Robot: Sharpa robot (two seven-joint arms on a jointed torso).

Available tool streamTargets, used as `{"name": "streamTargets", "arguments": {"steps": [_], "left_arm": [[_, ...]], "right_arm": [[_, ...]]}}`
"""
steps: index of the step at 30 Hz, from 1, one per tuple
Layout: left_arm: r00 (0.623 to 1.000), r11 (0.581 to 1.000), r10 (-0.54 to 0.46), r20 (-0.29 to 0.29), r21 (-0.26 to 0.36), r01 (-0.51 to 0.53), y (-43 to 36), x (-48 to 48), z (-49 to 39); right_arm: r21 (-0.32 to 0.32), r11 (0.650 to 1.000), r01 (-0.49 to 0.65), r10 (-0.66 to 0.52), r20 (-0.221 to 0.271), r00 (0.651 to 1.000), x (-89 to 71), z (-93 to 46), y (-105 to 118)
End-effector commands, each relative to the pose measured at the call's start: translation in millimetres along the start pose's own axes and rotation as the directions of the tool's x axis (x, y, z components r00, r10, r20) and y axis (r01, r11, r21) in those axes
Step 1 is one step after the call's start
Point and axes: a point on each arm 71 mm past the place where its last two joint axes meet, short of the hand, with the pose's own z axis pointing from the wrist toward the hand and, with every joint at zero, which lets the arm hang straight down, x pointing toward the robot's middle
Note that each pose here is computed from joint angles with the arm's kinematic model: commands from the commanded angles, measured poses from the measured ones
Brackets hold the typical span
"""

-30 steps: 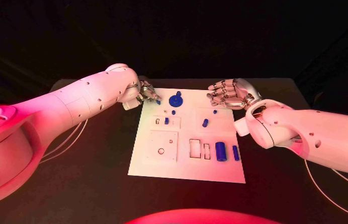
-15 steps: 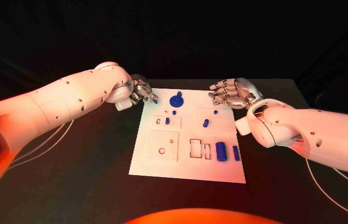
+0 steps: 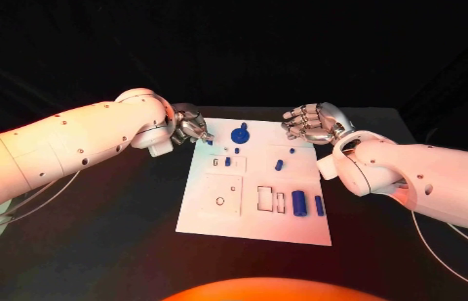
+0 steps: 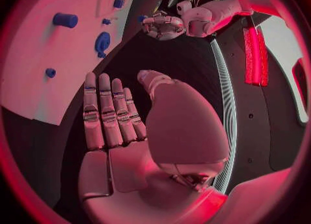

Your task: Assemble the parts on the task board

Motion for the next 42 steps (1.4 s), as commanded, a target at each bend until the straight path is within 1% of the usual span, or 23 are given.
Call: {"name": "streamTargets", "arguments": {"steps": [1, 5, 10, 12, 18, 25, 29, 34, 42], "left_arm": [[0.995, 0.997, 0.076, 0.06, 0.018, -0.077, -3.6, 1.6, -1.4], [0.99, 0.992, 0.119, 0.075, 0.033, -0.122, -7.2, 9.0, -0.9], [0.981, 0.982, 0.179, 0.079, 0.053, -0.183, -13.7, 20.8, -0.3], [0.977, 0.977, 0.199, 0.079, 0.055, -0.204, -15.2, 23.9, 0.3], [0.969, 0.969, 0.236, 0.072, 0.056, -0.24, -16.5, 31.5, 3.8], [0.968, 0.967, 0.248, 0.04, 0.057, -0.25, -17.9, 37.9, 7.6], [0.968, 0.967, 0.25, 0.023, 0.051, -0.251, -16.9, 40.5, 10.2], [0.969, 0.969, 0.245, 0.003, 0.037, -0.245, -12.9, 43.4, 13.6], [0.972, 0.973, 0.23, -0.035, 0.025, -0.23, -7.9, 45.6, 15.7]], "right_arm": [[-0.02, 1.0, 0.007, -0.008, -0.019, 1.0, 2.1, -0.4, 1.0], [-0.021, 1.0, 0.009, -0.009, -0.021, 1.0, 2.8, -0.4, 1.1], [-0.02, 1.0, 0.01, -0.01, -0.022, 1.0, 3.0, -0.6, 0.8], [-0.02, 1.0, 0.01, -0.01, -0.023, 1.0, 3.0, -0.7, 0.8], [-0.022, 1.0, 0.009, -0.01, -0.023, 1.0, 3.4, -0.9, 1.2], [-0.024, 1.0, 0.009, -0.01, -0.022, 1.0, 3.5, -1.0, 1.4], [-0.025, 1.0, 0.009, -0.01, -0.022, 1.0, 3.6, -1.0, 1.5], [-0.025, 1.0, 0.009, -0.009, -0.023, 1.0, 3.6, -1.2, 1.6], [-0.025, 1.0, 0.009, -0.01, -0.022, 1.0, 3.4, -1.3, 1.5]]}}
